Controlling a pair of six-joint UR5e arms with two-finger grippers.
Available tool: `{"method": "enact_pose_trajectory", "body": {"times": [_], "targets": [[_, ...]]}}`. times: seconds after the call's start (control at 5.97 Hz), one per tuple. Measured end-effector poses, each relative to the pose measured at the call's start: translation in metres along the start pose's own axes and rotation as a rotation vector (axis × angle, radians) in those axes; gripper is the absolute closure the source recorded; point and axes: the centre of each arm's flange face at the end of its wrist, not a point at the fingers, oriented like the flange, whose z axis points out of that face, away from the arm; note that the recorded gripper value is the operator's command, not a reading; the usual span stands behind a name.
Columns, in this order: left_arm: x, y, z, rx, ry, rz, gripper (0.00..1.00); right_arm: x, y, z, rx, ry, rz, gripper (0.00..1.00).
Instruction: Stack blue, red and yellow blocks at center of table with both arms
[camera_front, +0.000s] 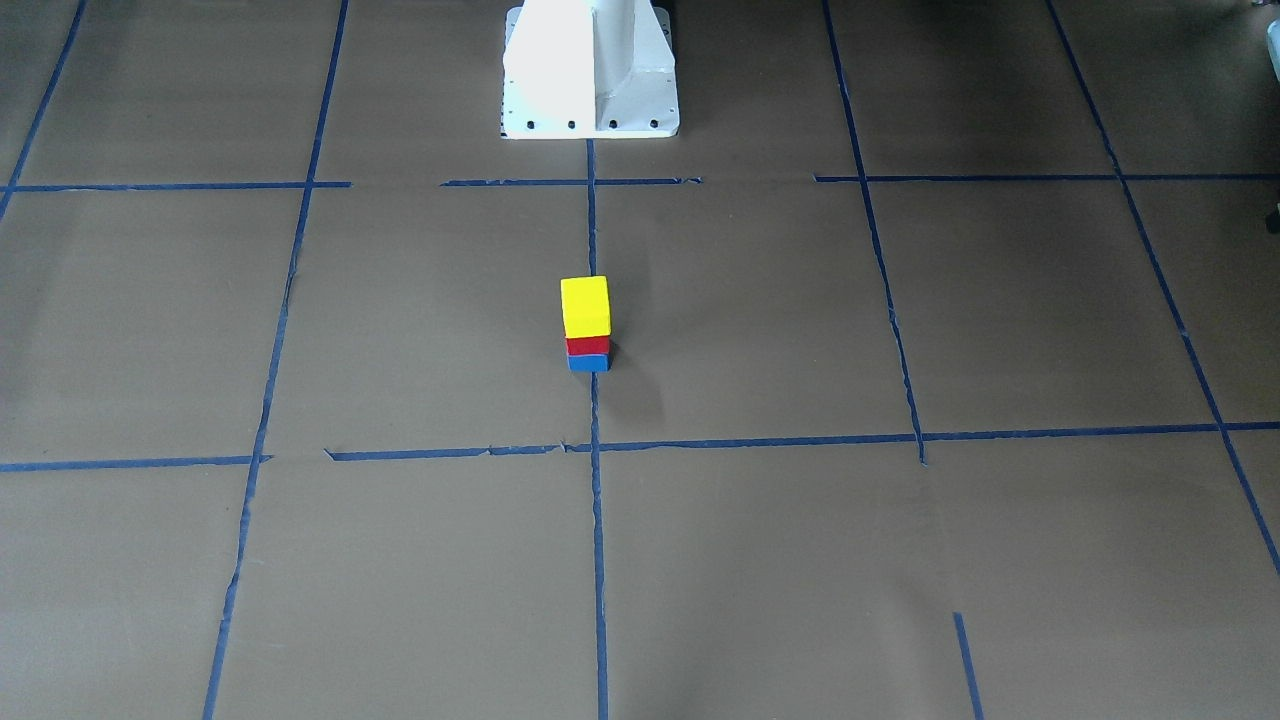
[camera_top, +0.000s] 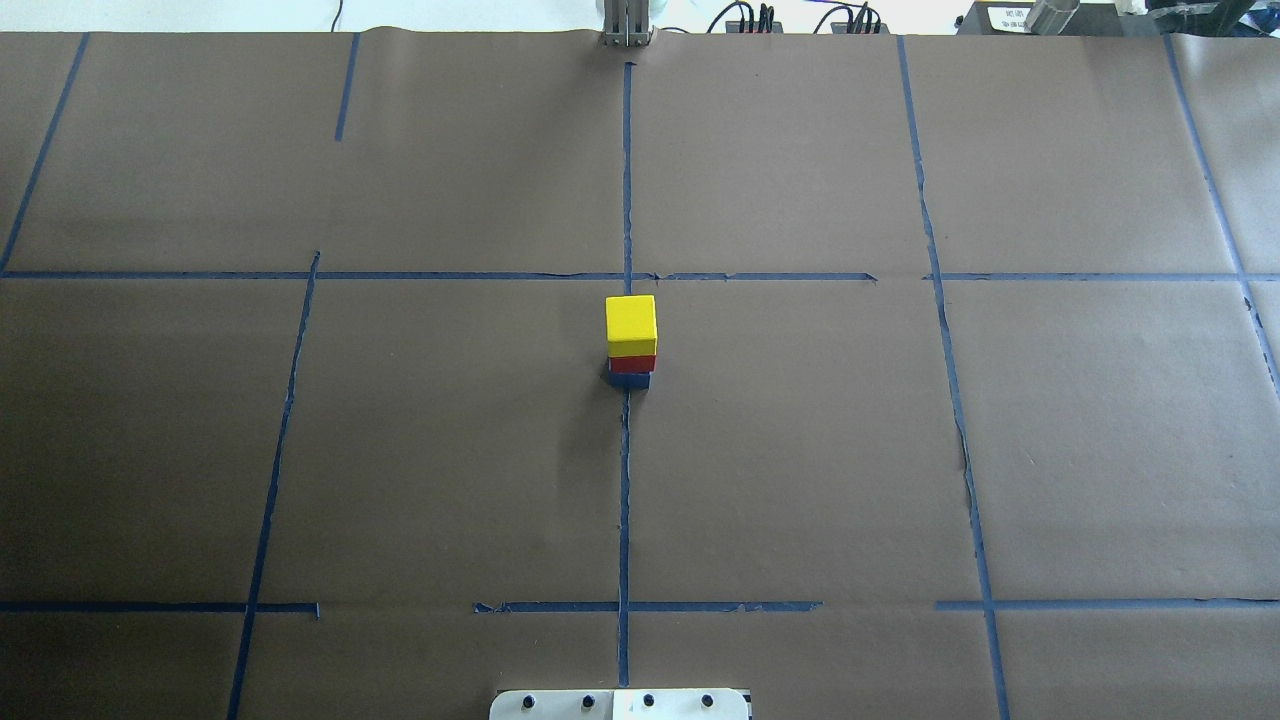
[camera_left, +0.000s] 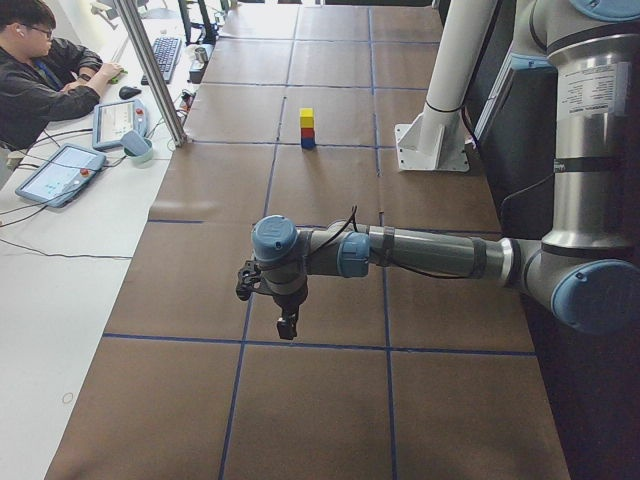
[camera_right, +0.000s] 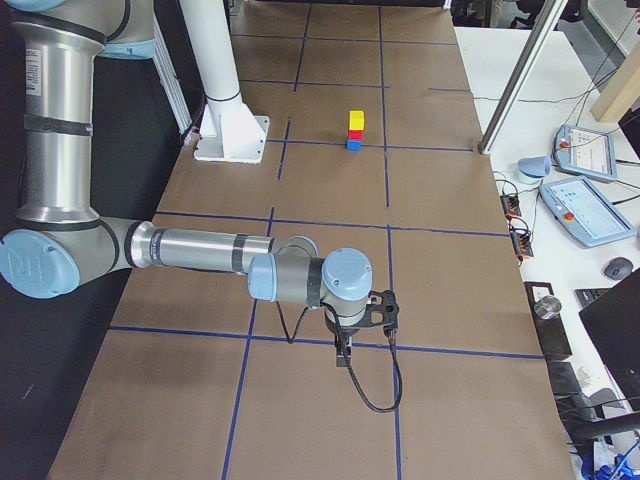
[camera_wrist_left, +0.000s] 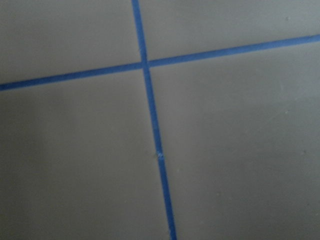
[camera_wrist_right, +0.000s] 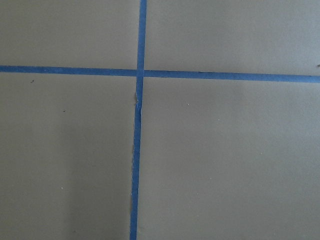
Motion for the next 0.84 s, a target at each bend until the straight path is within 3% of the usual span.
{"method": "enact_pose_trajectory", "body": {"times": [0.84], "targets": [[-0.0135,0.0125,0.0021,-0.004,-0.01,-0.031,0.0,0.0015,0.0013,0.0016,-0.003,0.0,0.003,0.0]]}}
